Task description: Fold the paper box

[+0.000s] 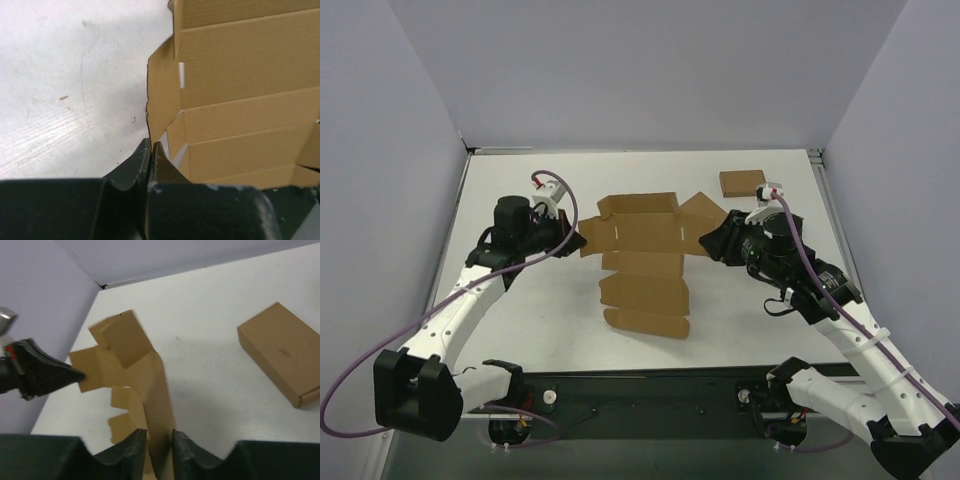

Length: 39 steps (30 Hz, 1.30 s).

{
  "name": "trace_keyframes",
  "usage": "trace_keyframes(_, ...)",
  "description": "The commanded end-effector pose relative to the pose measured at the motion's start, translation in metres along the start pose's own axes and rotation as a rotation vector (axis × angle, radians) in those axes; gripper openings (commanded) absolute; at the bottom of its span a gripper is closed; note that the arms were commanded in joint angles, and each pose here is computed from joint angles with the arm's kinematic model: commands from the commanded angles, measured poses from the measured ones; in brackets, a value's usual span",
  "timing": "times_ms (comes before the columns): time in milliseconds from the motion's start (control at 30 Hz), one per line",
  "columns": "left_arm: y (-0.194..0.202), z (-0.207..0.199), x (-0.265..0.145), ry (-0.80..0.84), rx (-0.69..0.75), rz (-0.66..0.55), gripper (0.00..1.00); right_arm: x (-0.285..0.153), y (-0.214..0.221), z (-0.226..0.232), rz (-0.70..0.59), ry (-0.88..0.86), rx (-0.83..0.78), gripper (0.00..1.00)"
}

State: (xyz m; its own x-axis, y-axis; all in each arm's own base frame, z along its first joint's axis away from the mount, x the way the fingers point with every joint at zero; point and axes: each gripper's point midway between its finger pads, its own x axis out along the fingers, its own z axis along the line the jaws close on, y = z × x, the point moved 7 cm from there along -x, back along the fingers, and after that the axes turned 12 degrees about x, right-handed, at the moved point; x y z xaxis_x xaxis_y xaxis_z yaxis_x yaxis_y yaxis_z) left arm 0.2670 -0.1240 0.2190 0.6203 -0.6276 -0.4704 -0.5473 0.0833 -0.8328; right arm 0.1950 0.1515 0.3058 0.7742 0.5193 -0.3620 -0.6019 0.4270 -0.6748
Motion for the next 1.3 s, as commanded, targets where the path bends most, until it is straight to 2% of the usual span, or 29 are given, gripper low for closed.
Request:
trace_keyframes(0,-0.009,-0.016,-0.012,-0.035,0.217,-0.057,0.00,0.000,0.003,-0.034,-0.057,0.228,-0.003,0.39)
trace_keyframes(33,-0.007,-0.018,-0.014,-0.052,0.251,-0.053,0.00,0.000,0.004,-0.036,-0.058,0.238,0.007,0.53)
trace_keyframes(133,-0.002,-0.027,-0.011,-0.051,0.297,-0.026,0.00,-0.006,0.005,-0.036,-0.095,0.249,0.073,0.67)
trace_keyframes(233,-0.003,-0.027,-0.011,-0.071,0.308,-0.016,0.00,-0.011,0.005,-0.028,-0.144,0.179,0.096,0.76)
trace_keyframes(333,-0.004,-0.034,-0.011,-0.028,0.333,-0.025,0.00,-0.005,0.009,-0.021,-0.126,0.103,-0.034,0.81)
trace_keyframes(400,-0.004,-0.037,-0.013,-0.007,0.354,-0.031,0.00,-0.005,0.007,-0.015,-0.088,0.100,-0.093,0.82)
trace_keyframes(500,-0.003,-0.040,-0.015,-0.004,0.374,-0.040,0.00,0.001,0.004,-0.007,-0.047,0.117,-0.046,0.81)
trace_keyframes(600,-0.003,-0.046,-0.017,0.010,0.394,-0.055,0.00,0.013,0.008,0.004,-0.050,0.076,0.153,0.81)
trace_keyframes(633,-0.002,-0.049,-0.017,0.013,0.399,-0.055,0.00,0.020,0.006,0.021,-0.059,-0.029,0.275,0.81)
trace_keyframes(700,-0.003,-0.048,-0.018,0.004,0.434,-0.059,0.00,0.034,0.023,0.022,-0.046,-0.090,0.381,0.81)
trace_keyframes(733,-0.003,-0.050,-0.019,-0.001,0.443,-0.063,0.00,0.038,0.017,0.033,-0.091,-0.160,0.510,0.81)
trace_keyframes(867,-0.002,-0.055,-0.020,-0.003,0.467,-0.075,0.00,0.055,0.031,0.033,-0.120,-0.204,0.711,0.80)
trace_keyframes(1033,-0.002,-0.059,-0.022,-0.005,0.489,-0.080,0.00,0.064,0.036,0.026,-0.150,-0.206,0.854,0.80)
trace_keyframes(1267,-0.004,-0.069,-0.025,0.030,0.524,-0.118,0.00,0.063,0.032,-0.014,-0.265,-0.160,1.015,0.79)
